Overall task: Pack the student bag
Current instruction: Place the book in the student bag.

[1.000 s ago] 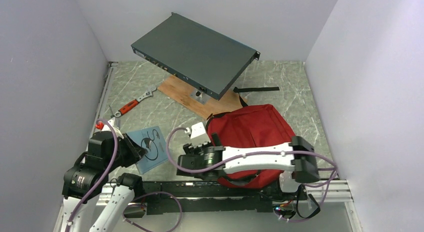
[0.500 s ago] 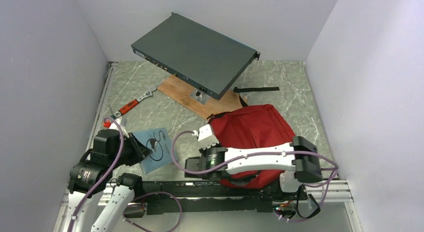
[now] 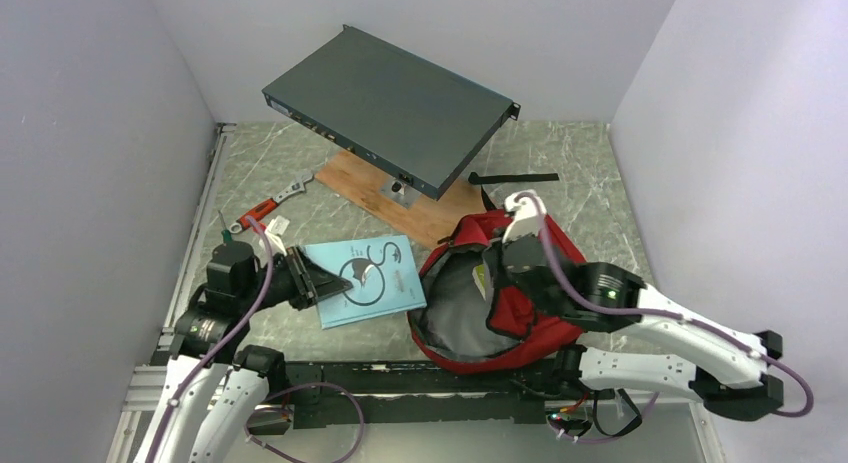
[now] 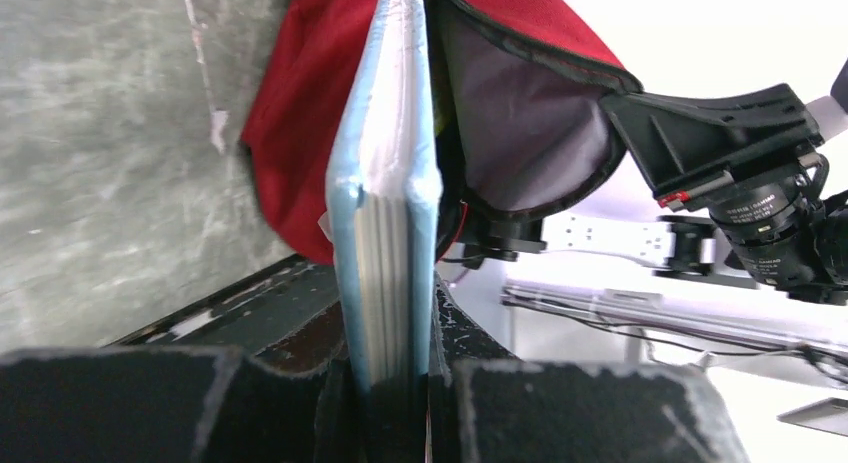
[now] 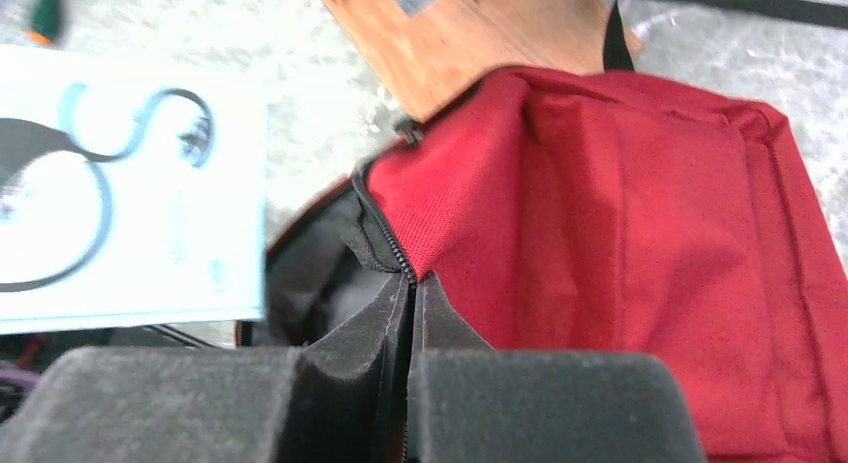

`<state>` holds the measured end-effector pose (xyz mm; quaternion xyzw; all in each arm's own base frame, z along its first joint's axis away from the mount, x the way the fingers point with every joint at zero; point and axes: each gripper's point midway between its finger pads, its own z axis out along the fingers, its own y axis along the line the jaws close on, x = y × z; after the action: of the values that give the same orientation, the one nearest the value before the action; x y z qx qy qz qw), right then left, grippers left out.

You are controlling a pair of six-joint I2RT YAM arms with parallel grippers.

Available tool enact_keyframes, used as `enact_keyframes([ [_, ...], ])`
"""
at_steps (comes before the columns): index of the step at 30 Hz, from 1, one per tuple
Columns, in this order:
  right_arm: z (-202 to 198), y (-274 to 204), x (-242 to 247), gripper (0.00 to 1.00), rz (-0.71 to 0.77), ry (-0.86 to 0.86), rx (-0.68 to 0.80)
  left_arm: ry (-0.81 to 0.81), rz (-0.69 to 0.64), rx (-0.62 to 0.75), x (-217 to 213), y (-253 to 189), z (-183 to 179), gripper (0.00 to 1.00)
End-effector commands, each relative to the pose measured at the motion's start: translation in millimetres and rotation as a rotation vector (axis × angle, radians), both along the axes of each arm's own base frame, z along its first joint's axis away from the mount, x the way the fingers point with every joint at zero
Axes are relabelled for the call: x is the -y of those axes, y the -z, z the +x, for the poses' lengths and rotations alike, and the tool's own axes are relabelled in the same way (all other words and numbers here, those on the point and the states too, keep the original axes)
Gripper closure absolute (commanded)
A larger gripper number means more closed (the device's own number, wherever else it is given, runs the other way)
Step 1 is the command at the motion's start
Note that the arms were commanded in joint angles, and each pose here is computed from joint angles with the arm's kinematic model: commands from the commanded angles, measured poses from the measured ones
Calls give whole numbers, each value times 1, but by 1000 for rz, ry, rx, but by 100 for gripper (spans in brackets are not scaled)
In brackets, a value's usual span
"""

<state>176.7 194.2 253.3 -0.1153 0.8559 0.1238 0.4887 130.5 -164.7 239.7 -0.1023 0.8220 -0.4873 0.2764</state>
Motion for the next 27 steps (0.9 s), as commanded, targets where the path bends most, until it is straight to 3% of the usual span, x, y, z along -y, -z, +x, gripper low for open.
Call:
enact_keyframes([
  [1,2,-45,-22,100,198,-113,76,122,-256,122,30,-52,3,100],
  [10,7,-65,-21,100,285,-60,97,239,-327,65,96,-51,-13,100],
  [14,8,-69,-19,100,289,-48,104,121,-278,-21,108,-31,-5,100],
  [20,5,-74,-22,100,340,-63,99,11,-384,-76,142,-18,23,100],
  [27,1,-71,-22,100,341,-73,79,-5,-442,12,203,-27,33,100],
])
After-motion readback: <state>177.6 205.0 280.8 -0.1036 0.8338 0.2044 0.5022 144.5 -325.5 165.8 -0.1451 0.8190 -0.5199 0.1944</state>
